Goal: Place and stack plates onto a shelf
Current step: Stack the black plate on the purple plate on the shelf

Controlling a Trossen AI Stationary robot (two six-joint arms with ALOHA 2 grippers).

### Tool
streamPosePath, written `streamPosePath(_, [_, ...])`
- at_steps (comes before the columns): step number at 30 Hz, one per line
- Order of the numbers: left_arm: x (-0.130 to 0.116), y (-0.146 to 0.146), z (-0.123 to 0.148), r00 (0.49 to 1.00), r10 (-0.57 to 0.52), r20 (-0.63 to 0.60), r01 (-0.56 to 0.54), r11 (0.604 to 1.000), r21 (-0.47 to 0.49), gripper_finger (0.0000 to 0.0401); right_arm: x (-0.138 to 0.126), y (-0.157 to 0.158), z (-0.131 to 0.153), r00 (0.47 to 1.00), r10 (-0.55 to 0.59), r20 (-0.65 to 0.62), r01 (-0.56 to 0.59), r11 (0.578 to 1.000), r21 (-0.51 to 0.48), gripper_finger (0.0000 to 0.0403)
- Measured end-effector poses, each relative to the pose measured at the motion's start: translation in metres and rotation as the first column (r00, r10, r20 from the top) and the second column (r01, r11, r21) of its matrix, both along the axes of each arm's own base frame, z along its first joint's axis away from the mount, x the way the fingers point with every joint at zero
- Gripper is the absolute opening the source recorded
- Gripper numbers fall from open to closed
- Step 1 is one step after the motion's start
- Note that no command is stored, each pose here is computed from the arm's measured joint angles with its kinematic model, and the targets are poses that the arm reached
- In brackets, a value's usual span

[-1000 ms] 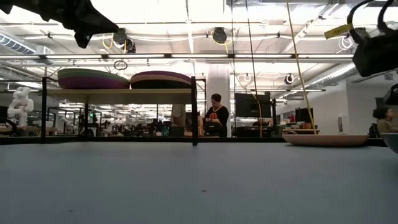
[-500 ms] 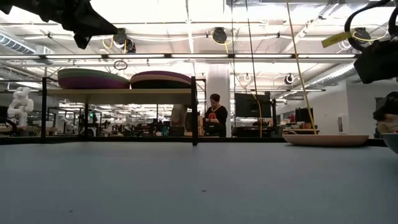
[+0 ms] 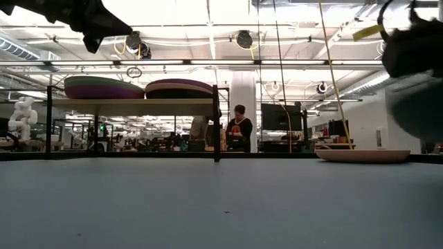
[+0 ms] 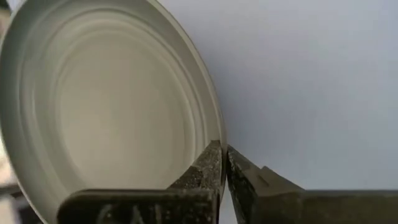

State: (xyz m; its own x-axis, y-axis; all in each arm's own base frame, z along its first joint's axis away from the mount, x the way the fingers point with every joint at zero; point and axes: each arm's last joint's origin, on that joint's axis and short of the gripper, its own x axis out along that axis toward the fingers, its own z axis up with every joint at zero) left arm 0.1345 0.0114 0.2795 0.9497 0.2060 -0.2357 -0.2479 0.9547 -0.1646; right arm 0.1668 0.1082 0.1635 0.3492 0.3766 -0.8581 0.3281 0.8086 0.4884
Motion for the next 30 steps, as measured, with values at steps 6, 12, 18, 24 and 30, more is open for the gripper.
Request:
streamPosePath(6, [0.002,0.0,0.001,1.0,-0.004,0.013,0.004,1.0,0.013,0.0008,0.016,-0.01,0.029,0.993,-0.05,0.108,0.047,0.999,0.028,0.0001])
streamPosePath(12, [0.007,0.0,-0.002,1.0,-0.006,-0.02,0.007,1.0,0.021,0.0008,0.031,-0.031,0.057,0.98,-0.169,0.107,0.17,0.986,0.002,0.0001])
streamPosePath(18, [0.01,0.0,-0.004,0.999,-0.008,-0.034,0.009,1.0,0.028,0.0008,0.038,-0.059,0.079,0.964,-0.257,0.067,0.261,0.964,-0.054,0.0001])
streamPosePath(24, [0.009,0.0,-0.004,0.999,-0.009,-0.033,0.01,1.0,0.027,0.0008,0.046,-0.086,0.11,0.947,-0.291,0.136,0.304,0.948,-0.091,0.0])
streamPosePath(30, [0.009,0.0,-0.004,0.999,-0.01,-0.034,0.011,1.0,0.028,0.0008,0.053,-0.111,0.143,0.937,-0.291,0.192,0.321,0.936,-0.148,0.0])
